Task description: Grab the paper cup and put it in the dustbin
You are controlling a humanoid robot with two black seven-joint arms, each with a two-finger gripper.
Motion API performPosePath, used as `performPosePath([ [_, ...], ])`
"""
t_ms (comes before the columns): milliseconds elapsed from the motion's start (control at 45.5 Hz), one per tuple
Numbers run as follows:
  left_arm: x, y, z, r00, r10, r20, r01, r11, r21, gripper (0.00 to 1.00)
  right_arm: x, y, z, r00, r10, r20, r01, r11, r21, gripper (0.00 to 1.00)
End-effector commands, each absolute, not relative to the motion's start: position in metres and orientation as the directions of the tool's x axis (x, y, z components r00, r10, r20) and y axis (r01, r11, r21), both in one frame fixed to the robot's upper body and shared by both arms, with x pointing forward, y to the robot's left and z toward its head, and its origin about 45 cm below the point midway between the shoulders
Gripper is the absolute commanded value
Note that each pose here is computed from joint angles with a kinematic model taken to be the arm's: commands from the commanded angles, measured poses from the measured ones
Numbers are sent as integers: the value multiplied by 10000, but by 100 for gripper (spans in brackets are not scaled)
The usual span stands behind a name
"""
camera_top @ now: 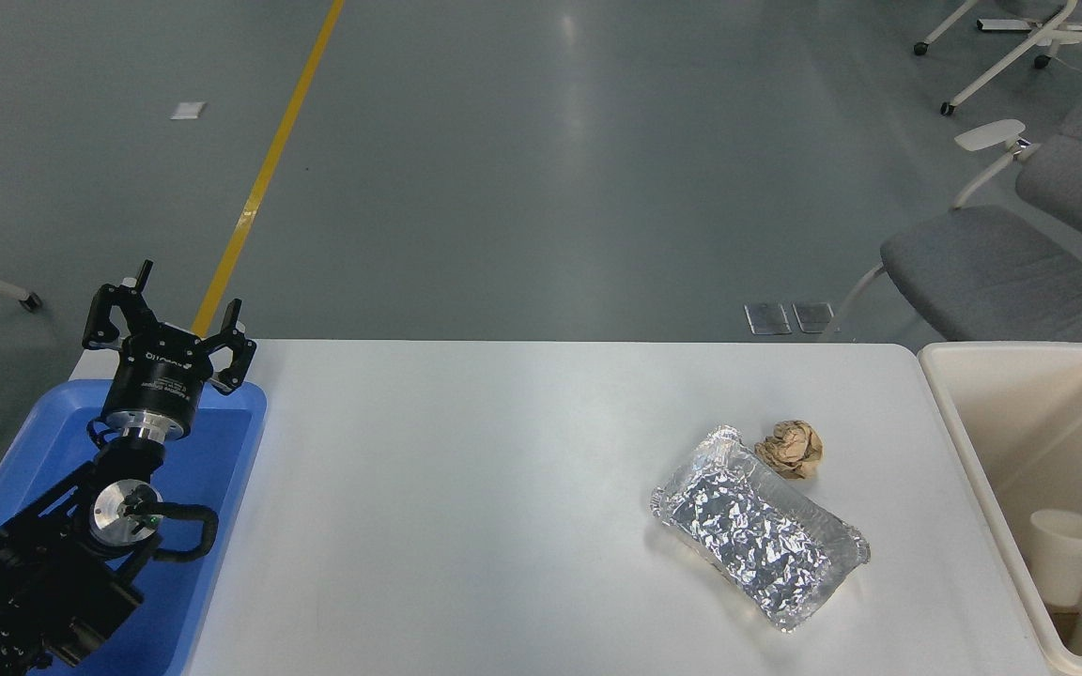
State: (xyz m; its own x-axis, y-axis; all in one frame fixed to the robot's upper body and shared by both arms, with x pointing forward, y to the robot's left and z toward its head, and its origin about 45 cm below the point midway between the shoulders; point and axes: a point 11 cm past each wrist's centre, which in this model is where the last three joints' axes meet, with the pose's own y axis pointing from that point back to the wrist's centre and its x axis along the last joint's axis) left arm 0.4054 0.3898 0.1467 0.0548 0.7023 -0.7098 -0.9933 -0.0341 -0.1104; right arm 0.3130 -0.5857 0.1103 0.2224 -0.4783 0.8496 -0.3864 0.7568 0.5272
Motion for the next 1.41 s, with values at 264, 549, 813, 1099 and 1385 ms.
performPosePath([
  [264,4056,3892,1467,560,7015,-7104,-9934,-324,-1103,99,3119,-5729,1067,1631,-6338,7561,-3456,6811,6455,80],
  [549,4054,3896,1467,560,7016,-7104,-9932,-336,-1115,99,3024,-5568,1376,2003,-7565,6226,-3069,5550,7732,95],
  [813,4055,3898,1471,570,7020,-7099,-9932,-321,-1116,99,3046,-5252,1787,4145,-7706,4841,-2504,4149,8747,100],
  [1099,4055,3891,1468,574,7011,-7108,-9933,-315,-1113,99,3317,-4557,2285,6936,-7085,1304,-1094,753,9911,100],
  [1385,4053,3893,1464,563,7021,-7099,-9935,-313,-1097,99,3711,-3948,3000,8637,-4951,944,-935,265,9953,100],
])
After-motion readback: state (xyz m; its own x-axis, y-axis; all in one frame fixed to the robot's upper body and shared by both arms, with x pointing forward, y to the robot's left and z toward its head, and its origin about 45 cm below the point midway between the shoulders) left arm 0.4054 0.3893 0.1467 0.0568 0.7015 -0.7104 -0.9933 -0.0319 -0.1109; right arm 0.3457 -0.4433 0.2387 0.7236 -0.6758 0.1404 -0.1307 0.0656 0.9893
